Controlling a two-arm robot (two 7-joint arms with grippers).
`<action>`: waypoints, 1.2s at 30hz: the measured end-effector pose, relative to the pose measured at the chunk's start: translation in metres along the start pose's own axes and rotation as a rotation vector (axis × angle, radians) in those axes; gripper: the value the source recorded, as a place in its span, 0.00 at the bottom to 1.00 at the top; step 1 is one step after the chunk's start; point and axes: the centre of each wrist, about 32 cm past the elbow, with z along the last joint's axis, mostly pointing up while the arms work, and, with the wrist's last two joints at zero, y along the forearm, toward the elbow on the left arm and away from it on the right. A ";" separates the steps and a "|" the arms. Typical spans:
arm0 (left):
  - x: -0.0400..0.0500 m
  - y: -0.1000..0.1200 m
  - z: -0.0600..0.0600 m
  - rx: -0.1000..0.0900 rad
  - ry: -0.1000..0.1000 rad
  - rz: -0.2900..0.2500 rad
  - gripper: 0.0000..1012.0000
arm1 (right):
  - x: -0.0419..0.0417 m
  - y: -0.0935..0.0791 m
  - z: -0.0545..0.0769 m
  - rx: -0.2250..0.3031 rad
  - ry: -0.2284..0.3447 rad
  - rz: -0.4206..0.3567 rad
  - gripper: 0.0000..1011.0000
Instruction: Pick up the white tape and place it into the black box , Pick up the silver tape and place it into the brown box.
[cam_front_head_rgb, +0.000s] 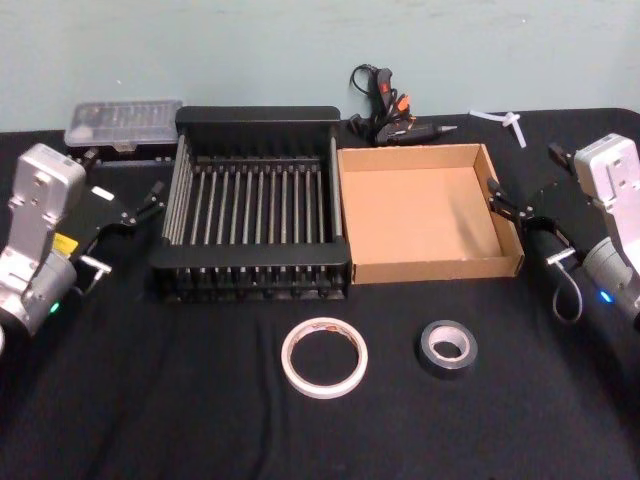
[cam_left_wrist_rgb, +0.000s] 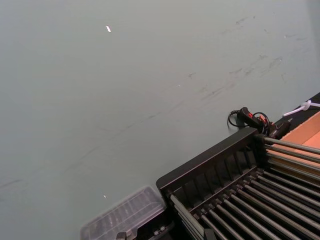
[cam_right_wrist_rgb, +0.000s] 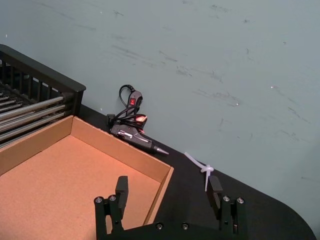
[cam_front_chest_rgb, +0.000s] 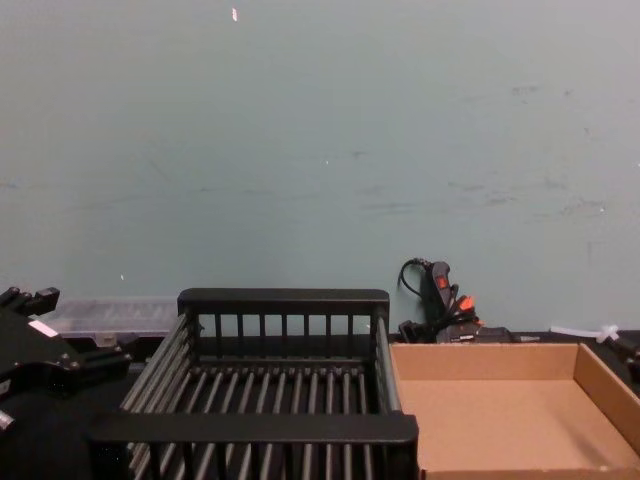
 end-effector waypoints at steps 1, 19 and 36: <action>0.0000 0.000 0.000 0.000 0.000 0.000 0.99 | 0.0000 0.000 0.000 0.000 0.000 0.000 0.99; 0.0000 0.000 0.000 0.000 0.000 0.000 0.99 | 0.0000 0.000 0.000 0.000 0.000 0.000 0.99; 0.0000 0.000 0.000 0.000 0.000 0.000 0.99 | 0.0000 0.000 0.000 0.000 0.000 0.000 0.99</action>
